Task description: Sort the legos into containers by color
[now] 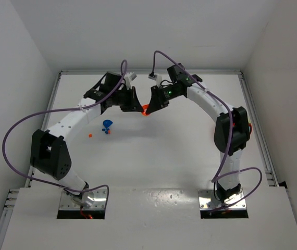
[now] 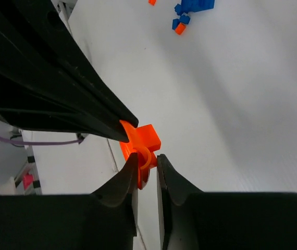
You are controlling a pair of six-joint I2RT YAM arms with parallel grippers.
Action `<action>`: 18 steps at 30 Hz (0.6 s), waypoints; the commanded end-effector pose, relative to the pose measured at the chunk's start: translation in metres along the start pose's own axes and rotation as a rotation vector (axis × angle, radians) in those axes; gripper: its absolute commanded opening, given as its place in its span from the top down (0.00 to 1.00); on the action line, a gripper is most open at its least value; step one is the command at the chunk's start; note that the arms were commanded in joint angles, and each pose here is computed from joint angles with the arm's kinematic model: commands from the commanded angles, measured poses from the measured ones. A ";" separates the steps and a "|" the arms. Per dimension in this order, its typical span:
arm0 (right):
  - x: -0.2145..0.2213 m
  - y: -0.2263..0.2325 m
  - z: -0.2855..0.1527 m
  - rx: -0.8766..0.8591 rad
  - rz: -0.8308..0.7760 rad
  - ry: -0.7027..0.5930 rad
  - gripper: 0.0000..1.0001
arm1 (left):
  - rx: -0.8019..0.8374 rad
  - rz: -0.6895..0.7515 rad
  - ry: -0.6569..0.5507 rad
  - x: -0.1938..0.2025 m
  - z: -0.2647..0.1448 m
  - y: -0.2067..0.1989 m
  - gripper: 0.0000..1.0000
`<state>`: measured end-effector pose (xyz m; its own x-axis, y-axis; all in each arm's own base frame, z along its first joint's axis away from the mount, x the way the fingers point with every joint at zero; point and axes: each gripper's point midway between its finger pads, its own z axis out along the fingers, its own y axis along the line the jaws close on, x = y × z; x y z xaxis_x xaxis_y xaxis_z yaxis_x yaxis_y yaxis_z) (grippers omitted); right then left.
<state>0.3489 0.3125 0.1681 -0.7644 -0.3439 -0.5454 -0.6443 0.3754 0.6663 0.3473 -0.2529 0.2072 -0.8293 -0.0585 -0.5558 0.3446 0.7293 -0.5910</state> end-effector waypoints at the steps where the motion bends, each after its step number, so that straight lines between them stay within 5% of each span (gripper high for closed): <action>1: -0.020 0.012 -0.009 0.020 -0.099 -0.053 0.95 | 0.108 0.058 -0.035 -0.008 -0.011 -0.026 0.93; 2: -0.016 0.014 -0.011 0.020 -0.091 -0.047 0.97 | 0.122 0.065 -0.042 -0.009 -0.011 -0.029 0.71; 5: -0.012 0.016 -0.035 0.068 -0.120 -0.064 1.00 | 0.121 0.073 -0.040 0.000 -0.014 -0.026 0.36; 6: -0.012 0.013 -0.046 0.103 -0.166 -0.069 1.00 | 0.089 0.065 -0.059 -0.005 -0.015 -0.018 0.01; 13: 0.065 -0.050 -0.151 0.618 -0.227 0.060 1.00 | -0.143 0.239 -0.194 -0.045 -0.058 0.036 0.00; 18: 0.136 -0.095 -0.253 0.932 -0.092 0.175 1.00 | -0.257 0.306 -0.251 -0.068 -0.075 0.056 0.00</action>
<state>0.3263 0.0961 0.1745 -0.6852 -0.4387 -0.5814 -0.6042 0.7881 0.1174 0.3780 -0.1763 0.2234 -0.6737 -0.0098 -0.7389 0.3903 0.8444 -0.3670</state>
